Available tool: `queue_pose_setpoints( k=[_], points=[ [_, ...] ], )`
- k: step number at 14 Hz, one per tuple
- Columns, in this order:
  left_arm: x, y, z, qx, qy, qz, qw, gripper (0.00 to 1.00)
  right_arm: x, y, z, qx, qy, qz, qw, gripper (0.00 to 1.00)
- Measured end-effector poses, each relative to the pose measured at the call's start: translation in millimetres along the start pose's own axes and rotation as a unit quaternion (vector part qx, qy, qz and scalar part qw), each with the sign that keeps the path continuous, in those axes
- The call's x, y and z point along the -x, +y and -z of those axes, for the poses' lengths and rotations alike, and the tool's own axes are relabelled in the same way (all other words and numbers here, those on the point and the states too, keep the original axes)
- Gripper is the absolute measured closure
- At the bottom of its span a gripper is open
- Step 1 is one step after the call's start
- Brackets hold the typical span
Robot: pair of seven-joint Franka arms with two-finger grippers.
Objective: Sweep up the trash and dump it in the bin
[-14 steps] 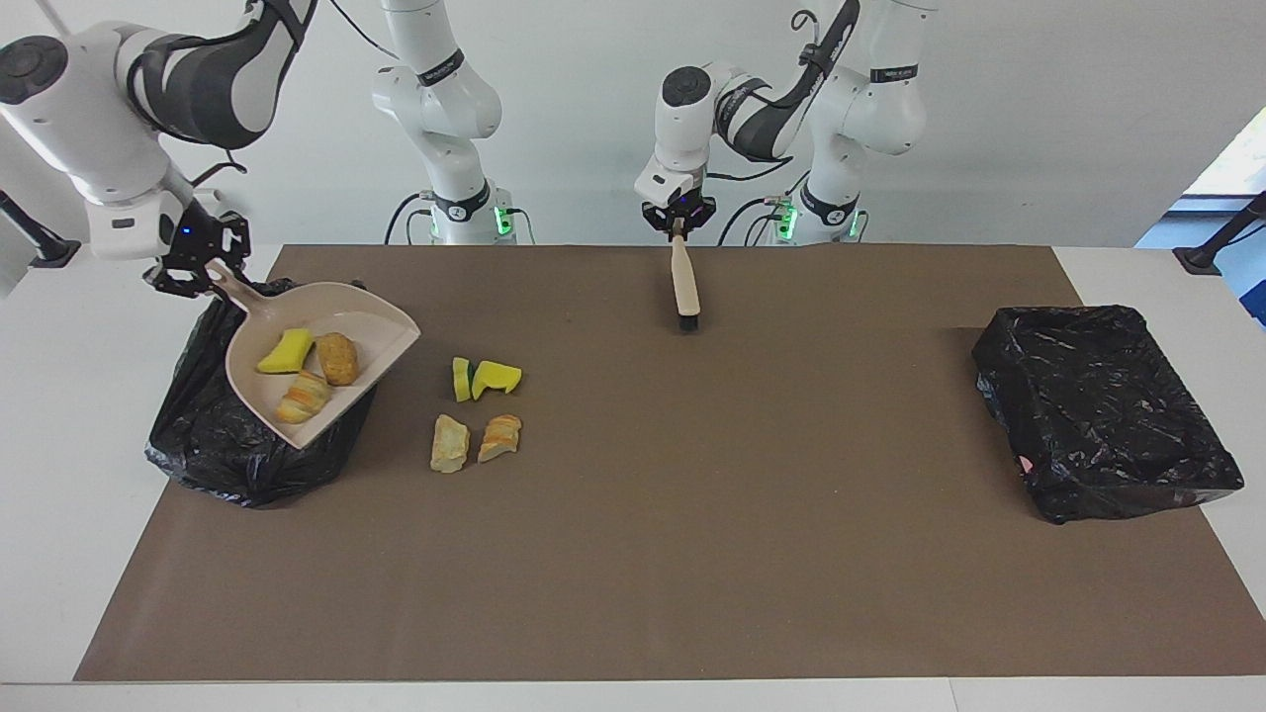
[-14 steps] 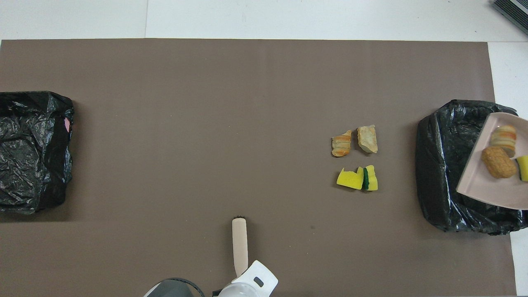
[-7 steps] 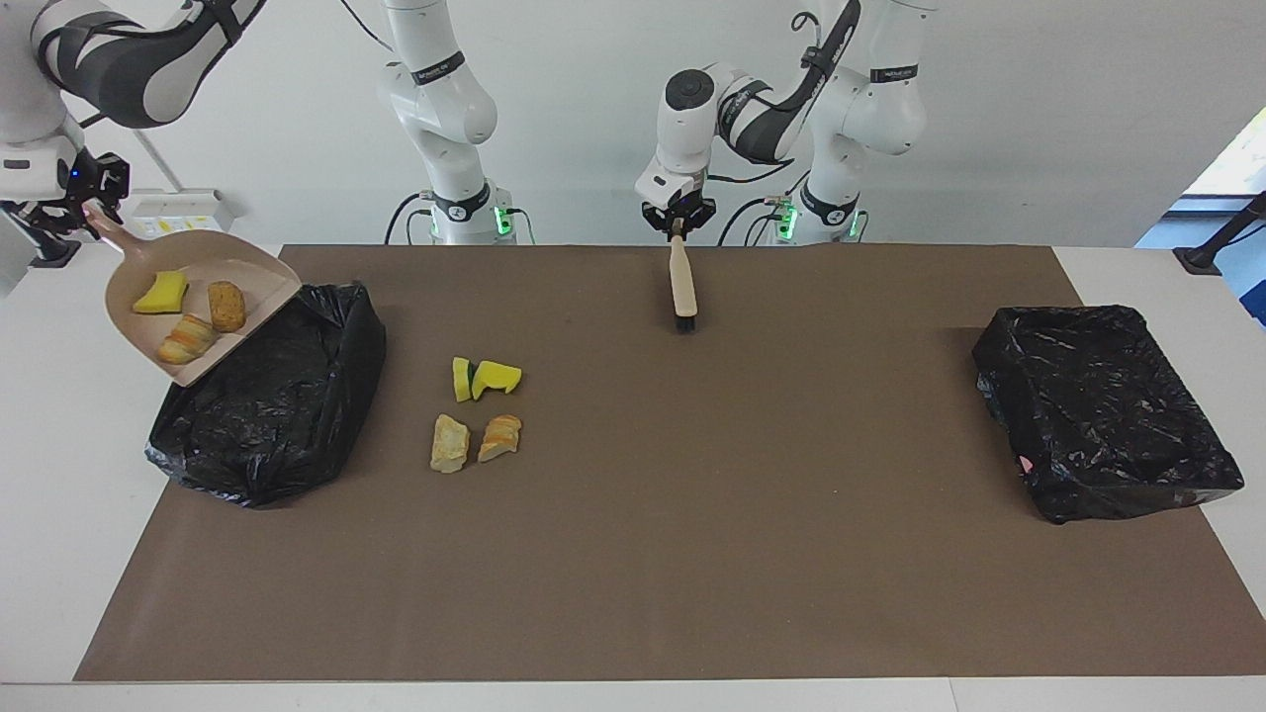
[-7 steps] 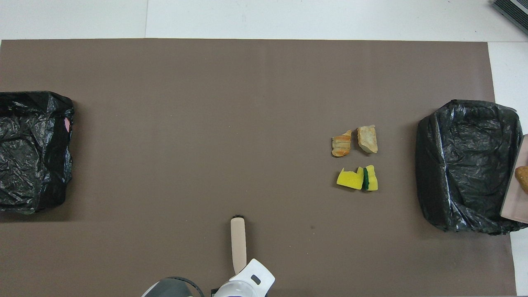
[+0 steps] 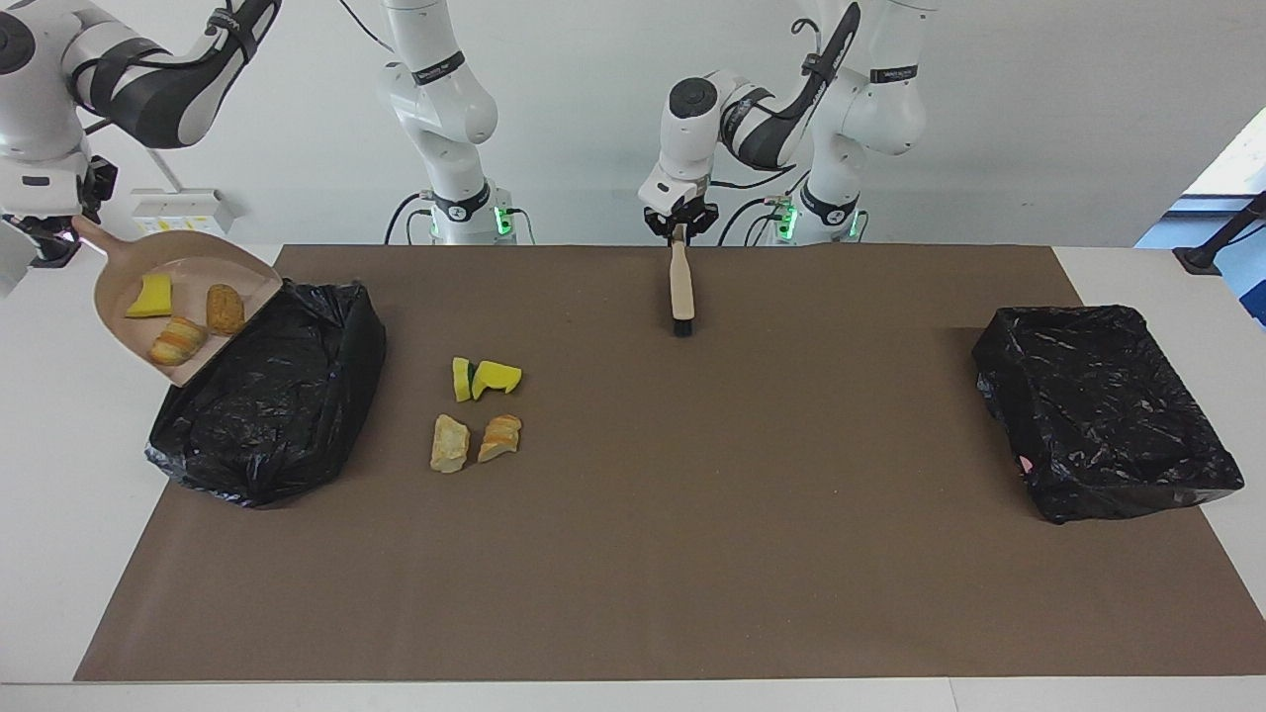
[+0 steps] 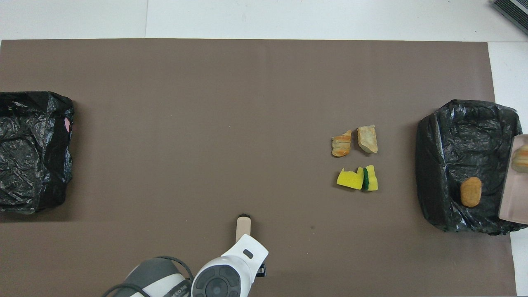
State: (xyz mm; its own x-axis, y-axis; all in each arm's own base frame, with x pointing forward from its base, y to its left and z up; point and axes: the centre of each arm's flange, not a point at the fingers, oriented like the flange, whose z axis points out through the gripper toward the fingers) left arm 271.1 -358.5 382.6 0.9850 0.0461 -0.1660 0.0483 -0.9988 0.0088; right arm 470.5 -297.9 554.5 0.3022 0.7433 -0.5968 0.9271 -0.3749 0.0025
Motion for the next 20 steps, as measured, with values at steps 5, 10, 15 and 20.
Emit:
queue_pose_setpoints(
  k=[5, 10, 15, 20],
  points=[
    [-92, -51, 131, -0.014, 0.047, -0.039, 0.998, 0.0, -2, 2, 6, 0.007, -0.04, 0.013, 0.999, 0.68],
    [-151, -110, 247, -0.019, 0.084, -0.065, 0.994, 0.0, -10, -3, 23, -0.004, -0.061, 0.018, 0.998, 0.68],
    [-175, -168, 302, -0.015, 0.093, -0.088, 0.992, 0.0, 5, -30, 89, -0.009, -0.011, -0.028, 1.0, 0.68],
    [-198, -206, 322, -0.008, 0.105, -0.077, 0.991, 0.0, -57, -59, 139, -0.078, 0.085, -0.226, 0.967, 0.68]
  ],
)
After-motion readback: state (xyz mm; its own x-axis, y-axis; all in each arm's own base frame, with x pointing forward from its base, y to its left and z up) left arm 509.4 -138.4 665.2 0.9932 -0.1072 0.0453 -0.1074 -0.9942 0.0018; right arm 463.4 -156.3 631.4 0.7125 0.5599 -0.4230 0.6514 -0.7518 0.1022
